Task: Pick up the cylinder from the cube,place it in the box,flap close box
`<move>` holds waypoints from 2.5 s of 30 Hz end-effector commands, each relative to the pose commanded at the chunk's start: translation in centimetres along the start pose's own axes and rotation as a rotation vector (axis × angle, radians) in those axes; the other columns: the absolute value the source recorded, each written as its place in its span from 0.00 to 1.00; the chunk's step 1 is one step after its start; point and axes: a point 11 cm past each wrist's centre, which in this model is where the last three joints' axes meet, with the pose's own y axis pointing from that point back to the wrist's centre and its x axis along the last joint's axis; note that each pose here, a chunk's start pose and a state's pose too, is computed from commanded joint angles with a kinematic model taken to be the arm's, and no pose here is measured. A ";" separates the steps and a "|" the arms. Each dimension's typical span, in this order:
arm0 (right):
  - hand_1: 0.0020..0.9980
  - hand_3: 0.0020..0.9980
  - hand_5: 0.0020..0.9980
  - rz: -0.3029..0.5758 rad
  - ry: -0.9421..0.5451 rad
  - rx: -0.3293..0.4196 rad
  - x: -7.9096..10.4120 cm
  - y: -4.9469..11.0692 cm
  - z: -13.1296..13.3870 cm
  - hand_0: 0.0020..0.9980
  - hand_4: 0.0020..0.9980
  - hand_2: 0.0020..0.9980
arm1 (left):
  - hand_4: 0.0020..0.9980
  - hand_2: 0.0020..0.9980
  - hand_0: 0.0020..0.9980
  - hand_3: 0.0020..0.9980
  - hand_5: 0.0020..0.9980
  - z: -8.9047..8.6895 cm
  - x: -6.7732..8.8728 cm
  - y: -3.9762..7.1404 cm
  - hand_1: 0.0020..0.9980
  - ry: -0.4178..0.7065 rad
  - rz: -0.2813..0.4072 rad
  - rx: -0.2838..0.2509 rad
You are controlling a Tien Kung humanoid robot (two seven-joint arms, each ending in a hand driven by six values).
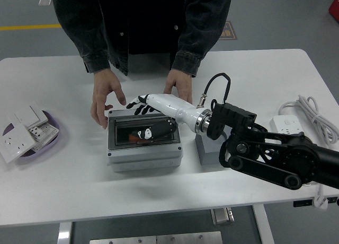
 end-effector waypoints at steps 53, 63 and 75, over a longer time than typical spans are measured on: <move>0.71 0.72 0.22 0.921 -0.817 0.076 6.5 15.1 15.7 0.80 0.86 0.72 | 0.72 0.59 0.64 0.65 0.29 -3.7 0.5 -0.3 0.67 0.060 0.009 0.059; 0.70 0.70 0.17 0.910 -0.820 0.043 4.5 14.8 15.7 0.75 0.82 0.68 | 0.72 0.59 0.64 0.65 0.29 -4.1 -0.8 -0.4 0.67 0.060 -0.014 0.066; 0.70 0.75 0.00 0.827 -0.848 0.055 2.3 13.0 14.7 0.75 0.59 0.67 | 0.72 0.59 0.64 0.65 0.29 -4.2 -1.0 -0.4 0.67 0.056 -0.017 0.068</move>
